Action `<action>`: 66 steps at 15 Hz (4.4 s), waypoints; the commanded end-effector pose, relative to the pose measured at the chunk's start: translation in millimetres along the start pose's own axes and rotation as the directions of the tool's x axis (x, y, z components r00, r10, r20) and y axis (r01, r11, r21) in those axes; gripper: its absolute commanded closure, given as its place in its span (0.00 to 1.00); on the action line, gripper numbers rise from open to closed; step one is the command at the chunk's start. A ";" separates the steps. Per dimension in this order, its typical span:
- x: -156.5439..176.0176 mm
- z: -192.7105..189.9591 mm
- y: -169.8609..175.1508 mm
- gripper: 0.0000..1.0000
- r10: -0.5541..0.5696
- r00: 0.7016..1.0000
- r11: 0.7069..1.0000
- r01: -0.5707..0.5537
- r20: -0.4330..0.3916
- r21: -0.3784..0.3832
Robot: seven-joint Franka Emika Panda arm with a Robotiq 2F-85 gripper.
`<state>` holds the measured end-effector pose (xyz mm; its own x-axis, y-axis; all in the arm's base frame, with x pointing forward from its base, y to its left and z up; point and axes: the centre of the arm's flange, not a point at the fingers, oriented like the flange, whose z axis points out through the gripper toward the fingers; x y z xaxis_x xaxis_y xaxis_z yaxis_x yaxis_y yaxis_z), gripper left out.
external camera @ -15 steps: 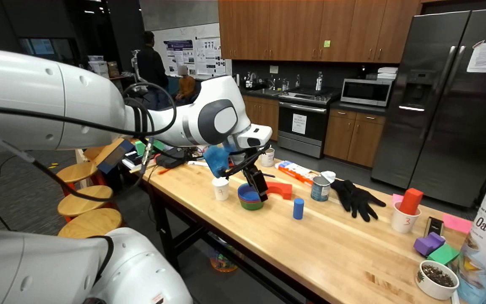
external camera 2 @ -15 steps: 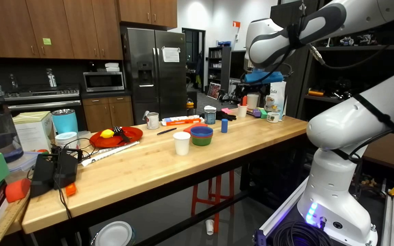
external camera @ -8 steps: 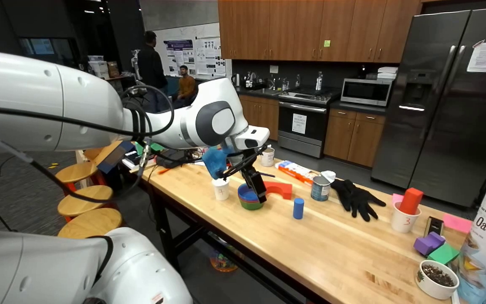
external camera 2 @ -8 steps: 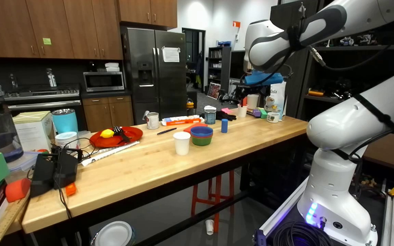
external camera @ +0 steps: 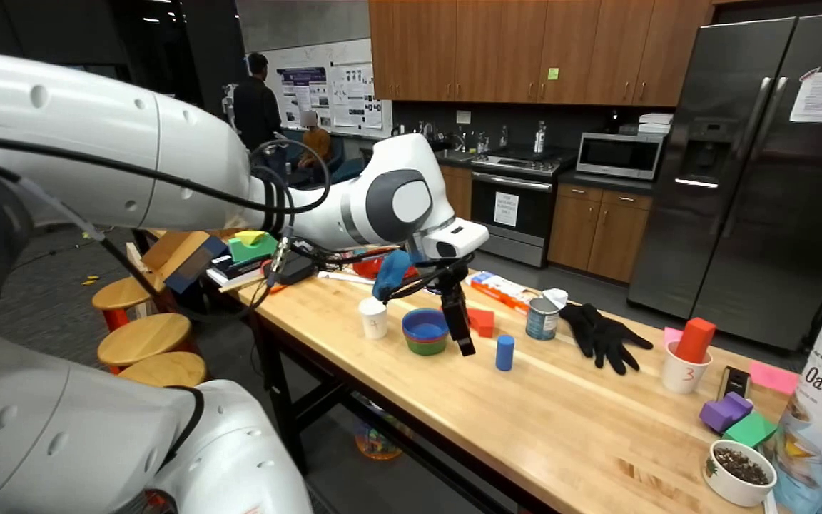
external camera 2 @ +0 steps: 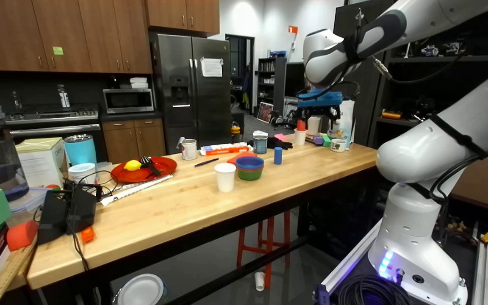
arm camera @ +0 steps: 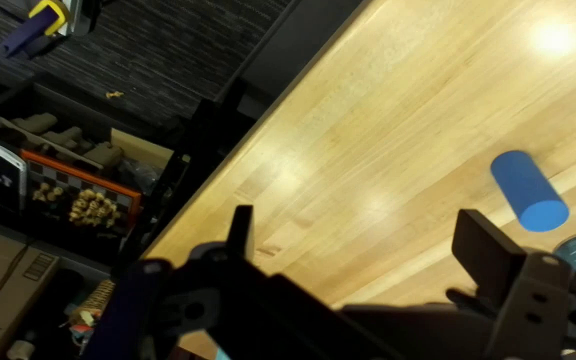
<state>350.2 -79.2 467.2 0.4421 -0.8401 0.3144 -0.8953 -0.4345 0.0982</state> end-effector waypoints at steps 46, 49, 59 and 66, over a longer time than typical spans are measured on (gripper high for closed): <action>94.1 92.5 -105.0 0.00 0.079 0.993 0.954 -0.102 0.093 0.282; 95.6 100.6 -112.8 0.00 0.075 0.993 0.956 -0.099 0.094 0.278; 88.8 131.3 -141.7 0.00 0.047 0.985 0.954 -0.094 0.167 0.285; 91.3 138.0 -150.9 0.00 0.048 0.982 0.955 -0.098 0.182 0.279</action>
<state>522.8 -131.5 350.6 0.3959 -0.9060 0.1499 -0.8869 -0.4195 -0.1933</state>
